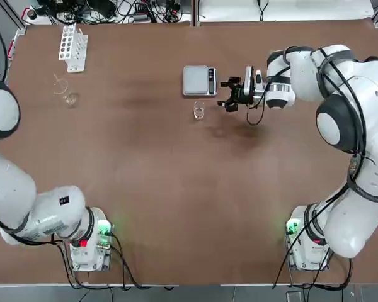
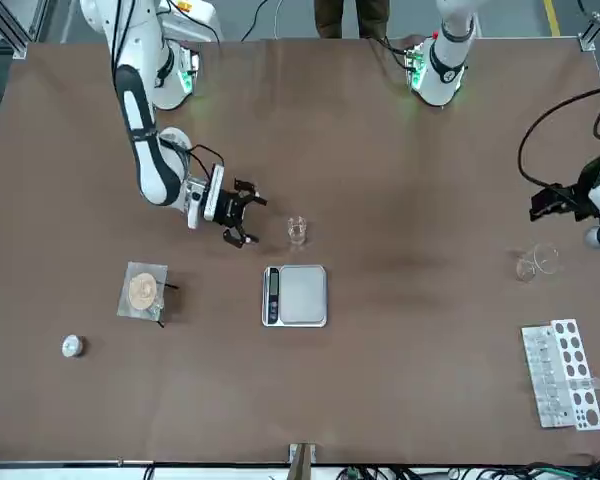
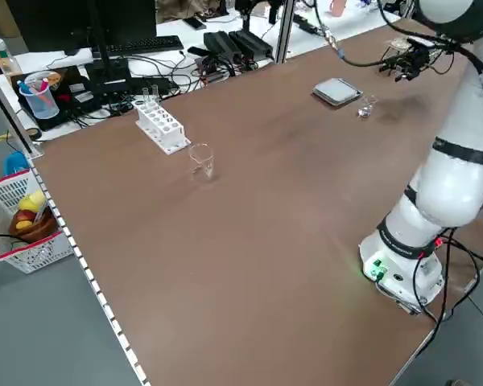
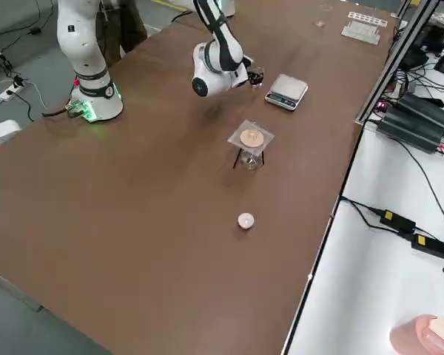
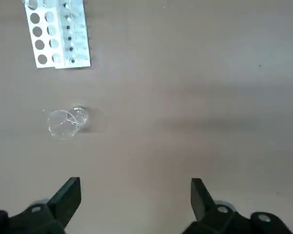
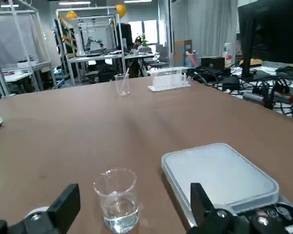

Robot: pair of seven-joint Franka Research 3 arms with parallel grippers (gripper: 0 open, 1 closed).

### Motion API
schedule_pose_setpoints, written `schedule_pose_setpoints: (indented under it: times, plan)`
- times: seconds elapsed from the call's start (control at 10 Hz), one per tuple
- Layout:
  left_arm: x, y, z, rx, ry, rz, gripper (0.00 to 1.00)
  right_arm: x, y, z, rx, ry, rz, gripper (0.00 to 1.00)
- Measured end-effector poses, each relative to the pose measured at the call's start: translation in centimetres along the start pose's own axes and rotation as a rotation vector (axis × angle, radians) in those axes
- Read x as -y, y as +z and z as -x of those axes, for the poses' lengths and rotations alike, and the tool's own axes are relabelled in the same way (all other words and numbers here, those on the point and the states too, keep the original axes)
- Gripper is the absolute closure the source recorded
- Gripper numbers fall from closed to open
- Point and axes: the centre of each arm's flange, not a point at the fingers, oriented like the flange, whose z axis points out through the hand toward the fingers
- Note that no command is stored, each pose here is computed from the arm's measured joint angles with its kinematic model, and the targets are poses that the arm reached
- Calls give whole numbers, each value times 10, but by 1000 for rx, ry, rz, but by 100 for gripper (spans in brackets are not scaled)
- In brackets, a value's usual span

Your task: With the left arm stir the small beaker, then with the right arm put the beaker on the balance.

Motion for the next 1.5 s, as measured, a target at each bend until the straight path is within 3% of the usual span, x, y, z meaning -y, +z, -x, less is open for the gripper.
schedule_pose_setpoints:
  times: [0.6, 0.9, 1.5]
  plan:
    - [-16, -21, 21, -56, 9, -4, 0, 5, 6, 40, 48, 5, 2, 0]
    - [-13, -25, 25, -64, -48, -5, 0, 17, 29, 58, 39, 21, 5, 0]
    - [-17, -16, 20, -63, -40, -4, 0, 27, 53, 54, 1, 16, 8, 1]
